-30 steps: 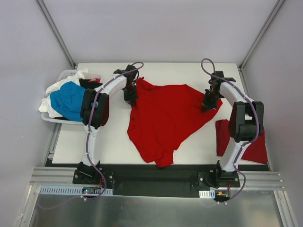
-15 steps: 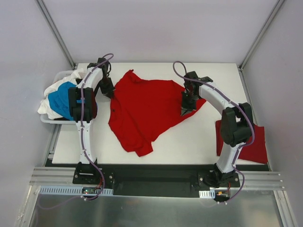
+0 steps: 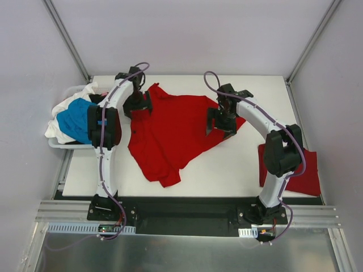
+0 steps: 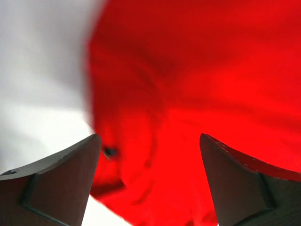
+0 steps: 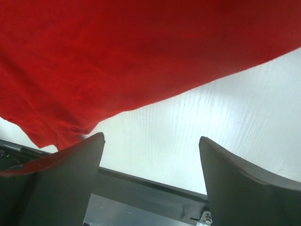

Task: Fold and stack the t-shirts

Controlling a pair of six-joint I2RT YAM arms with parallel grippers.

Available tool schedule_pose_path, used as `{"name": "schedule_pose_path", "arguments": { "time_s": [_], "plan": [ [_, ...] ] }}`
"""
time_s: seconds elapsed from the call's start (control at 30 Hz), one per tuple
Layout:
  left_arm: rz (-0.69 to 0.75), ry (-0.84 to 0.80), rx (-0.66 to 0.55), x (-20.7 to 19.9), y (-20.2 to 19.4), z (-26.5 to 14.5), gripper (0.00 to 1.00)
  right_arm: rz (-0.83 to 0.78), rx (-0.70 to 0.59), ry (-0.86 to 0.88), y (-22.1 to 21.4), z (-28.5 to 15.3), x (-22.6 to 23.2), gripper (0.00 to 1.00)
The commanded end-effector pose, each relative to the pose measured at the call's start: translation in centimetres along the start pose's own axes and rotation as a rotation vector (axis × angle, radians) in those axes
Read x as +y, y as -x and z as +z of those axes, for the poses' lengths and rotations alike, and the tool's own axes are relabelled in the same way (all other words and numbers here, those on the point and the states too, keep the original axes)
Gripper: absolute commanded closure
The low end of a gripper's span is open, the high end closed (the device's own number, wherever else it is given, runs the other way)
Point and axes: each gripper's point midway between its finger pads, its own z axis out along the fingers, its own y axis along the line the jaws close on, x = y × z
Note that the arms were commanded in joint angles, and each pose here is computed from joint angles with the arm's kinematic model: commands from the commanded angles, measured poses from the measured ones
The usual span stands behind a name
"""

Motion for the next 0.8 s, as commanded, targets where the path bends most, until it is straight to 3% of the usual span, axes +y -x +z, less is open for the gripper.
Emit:
{"name": "schedule_pose_path", "arguments": {
  "time_s": [0.0, 0.1, 0.23, 0.43, 0.77],
  "plan": [
    [0.121, 0.020, -0.208, -2.8, -0.8, -9.7, 0.12, -0.011, 0.050, -0.048, -1.6, 0.2, -1.0, 0.13],
    [0.158, -0.004, -0.216, -3.6, -3.0, -11.4, 0.10, -0.011, 0.060, -0.073, -2.1, 0.6, -1.9, 0.13],
    [0.154, -0.010, -0.097, -3.0, -6.9, -8.6, 0.11, 0.028, 0.082, -0.109, -3.2, 2.0, -3.6, 0.13],
    [0.161, -0.048, -0.024, -3.5, -9.4, -6.2, 0.12, 0.111, 0.112, -0.178, -4.9, 4.3, -8.0, 0.13],
    [0.283, -0.111, 0.009, -7.0, -13.4, -5.4, 0.13, 0.183, 0.057, -0.176, 2.1, 6.0, -11.5, 0.13]
  ]
}}
